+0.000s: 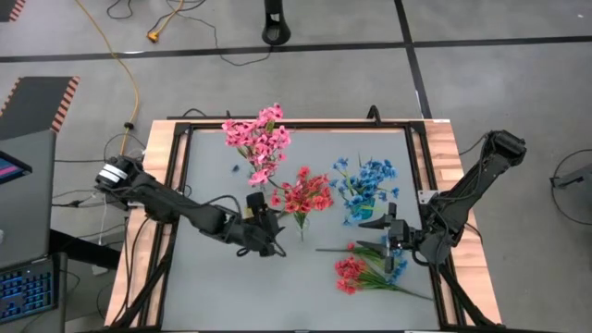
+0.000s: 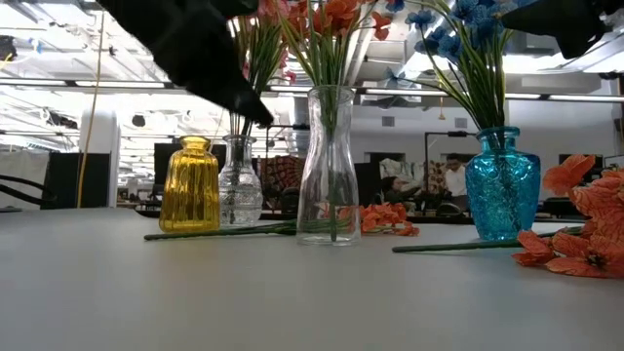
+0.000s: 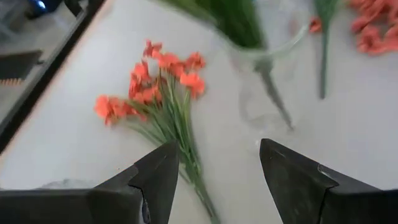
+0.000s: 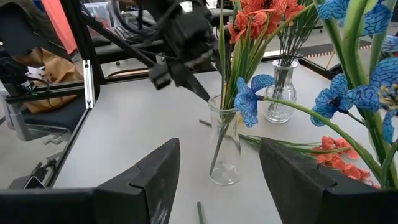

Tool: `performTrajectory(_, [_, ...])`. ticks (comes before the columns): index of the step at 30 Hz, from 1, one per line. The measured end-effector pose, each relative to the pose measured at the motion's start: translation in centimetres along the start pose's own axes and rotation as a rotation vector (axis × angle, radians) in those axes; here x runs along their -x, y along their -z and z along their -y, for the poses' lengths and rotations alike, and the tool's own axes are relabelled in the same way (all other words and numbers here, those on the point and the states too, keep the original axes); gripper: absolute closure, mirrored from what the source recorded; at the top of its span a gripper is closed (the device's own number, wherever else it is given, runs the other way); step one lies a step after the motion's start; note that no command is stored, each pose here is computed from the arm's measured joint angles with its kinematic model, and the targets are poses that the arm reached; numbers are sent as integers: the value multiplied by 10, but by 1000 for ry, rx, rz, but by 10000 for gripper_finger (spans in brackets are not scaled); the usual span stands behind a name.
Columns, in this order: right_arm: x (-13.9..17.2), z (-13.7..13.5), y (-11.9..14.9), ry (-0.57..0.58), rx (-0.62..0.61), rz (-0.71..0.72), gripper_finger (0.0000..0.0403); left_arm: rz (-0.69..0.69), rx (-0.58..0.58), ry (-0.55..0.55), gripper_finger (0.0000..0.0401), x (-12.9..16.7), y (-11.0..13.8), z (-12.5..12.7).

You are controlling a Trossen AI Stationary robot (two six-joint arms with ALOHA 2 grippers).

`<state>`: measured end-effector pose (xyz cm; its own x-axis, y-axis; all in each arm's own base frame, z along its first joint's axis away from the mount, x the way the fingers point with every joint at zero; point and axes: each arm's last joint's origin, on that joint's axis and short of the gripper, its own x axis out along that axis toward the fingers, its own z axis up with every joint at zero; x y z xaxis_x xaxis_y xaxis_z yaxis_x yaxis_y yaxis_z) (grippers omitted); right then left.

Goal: Sort flowers into vase by color
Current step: Put the top red flowers into the bottom transparent vase

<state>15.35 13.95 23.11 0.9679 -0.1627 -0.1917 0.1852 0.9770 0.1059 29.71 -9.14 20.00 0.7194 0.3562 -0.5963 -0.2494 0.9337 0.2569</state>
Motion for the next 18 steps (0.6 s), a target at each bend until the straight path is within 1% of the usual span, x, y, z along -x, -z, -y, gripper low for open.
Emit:
performTrajectory(6, [0, 0, 0, 0, 0, 0, 154, -93, -23, 25, 188, -28, 8, -11])
performTrajectory(9, [0, 0, 0, 0, 0, 0, 154, -129, -34, 21, 188, -40, 12, -17])
performTrajectory(16, [0, 0, 0, 0, 0, 0, 154, -148, -75, 12, 188, -49, 11, -31])
performTrajectory(18, [0, 0, 0, 0, 0, 0, 154, -152, -84, 26, 188, -50, 11, -33])
